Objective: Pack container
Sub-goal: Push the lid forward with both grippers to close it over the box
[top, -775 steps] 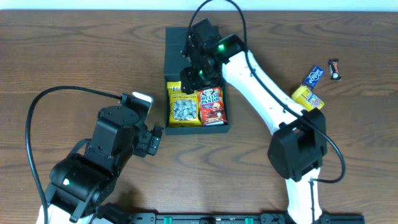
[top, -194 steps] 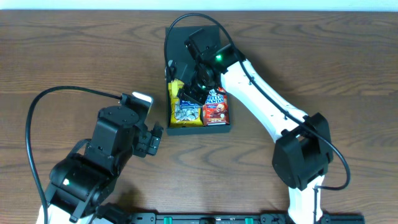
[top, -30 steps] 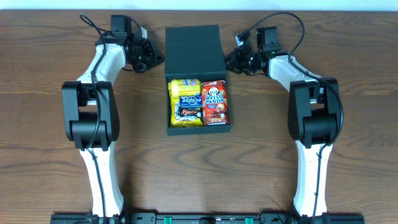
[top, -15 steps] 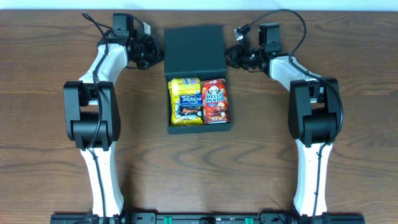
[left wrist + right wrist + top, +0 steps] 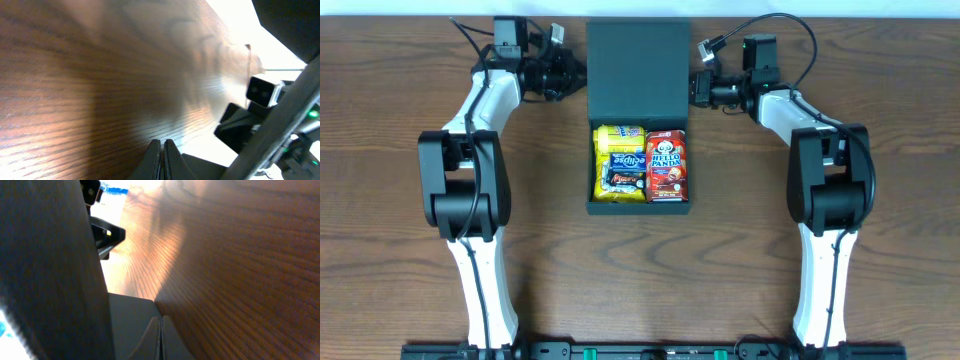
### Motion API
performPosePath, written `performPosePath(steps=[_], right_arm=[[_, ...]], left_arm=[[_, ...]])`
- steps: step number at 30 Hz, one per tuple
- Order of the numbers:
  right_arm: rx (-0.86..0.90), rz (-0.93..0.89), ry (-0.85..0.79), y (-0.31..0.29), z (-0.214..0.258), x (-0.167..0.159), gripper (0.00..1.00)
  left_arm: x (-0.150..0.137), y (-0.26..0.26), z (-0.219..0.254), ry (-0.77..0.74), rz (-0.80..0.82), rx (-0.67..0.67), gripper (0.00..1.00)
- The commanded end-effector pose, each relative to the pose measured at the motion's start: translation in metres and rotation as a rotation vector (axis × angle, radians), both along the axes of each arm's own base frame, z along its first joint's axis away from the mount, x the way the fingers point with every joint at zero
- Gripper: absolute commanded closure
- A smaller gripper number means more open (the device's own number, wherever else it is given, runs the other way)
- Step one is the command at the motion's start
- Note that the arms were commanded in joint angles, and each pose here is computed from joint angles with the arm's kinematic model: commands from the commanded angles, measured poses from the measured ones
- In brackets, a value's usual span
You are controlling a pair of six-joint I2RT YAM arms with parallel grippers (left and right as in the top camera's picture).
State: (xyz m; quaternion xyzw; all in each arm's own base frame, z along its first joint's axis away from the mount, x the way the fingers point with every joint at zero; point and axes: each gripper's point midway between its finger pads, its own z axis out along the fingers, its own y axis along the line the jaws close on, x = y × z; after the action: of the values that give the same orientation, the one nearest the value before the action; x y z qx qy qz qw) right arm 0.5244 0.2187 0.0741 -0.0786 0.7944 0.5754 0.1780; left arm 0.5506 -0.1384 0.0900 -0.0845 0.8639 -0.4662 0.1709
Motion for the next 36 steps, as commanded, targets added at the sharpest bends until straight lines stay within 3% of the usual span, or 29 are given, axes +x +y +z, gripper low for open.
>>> performPosePath(steps=[1,18,29,36], right_arm=[[0.044,0.03,-0.079,-0.004,0.042,-0.001,0.99],[0.072,0.048,-0.201,-0.008,0.128,-0.015,0.98],[0.009,0.108,0.016,0.008,0.091,-0.053,0.98],[-0.061,0.064,0.051,-0.001,0.076,-0.052,0.98]], left_arm=[[0.006,-0.003,0.032,-0.082,-0.043,-0.056,0.94],[-0.007,-0.003,0.134,-0.426,-0.14,0.018,0.94],[-0.047,-0.002,0.151,-0.444,-0.233,0.107,0.94],[-0.054,0.004,0.142,-0.4,-0.226,0.16,0.94]])
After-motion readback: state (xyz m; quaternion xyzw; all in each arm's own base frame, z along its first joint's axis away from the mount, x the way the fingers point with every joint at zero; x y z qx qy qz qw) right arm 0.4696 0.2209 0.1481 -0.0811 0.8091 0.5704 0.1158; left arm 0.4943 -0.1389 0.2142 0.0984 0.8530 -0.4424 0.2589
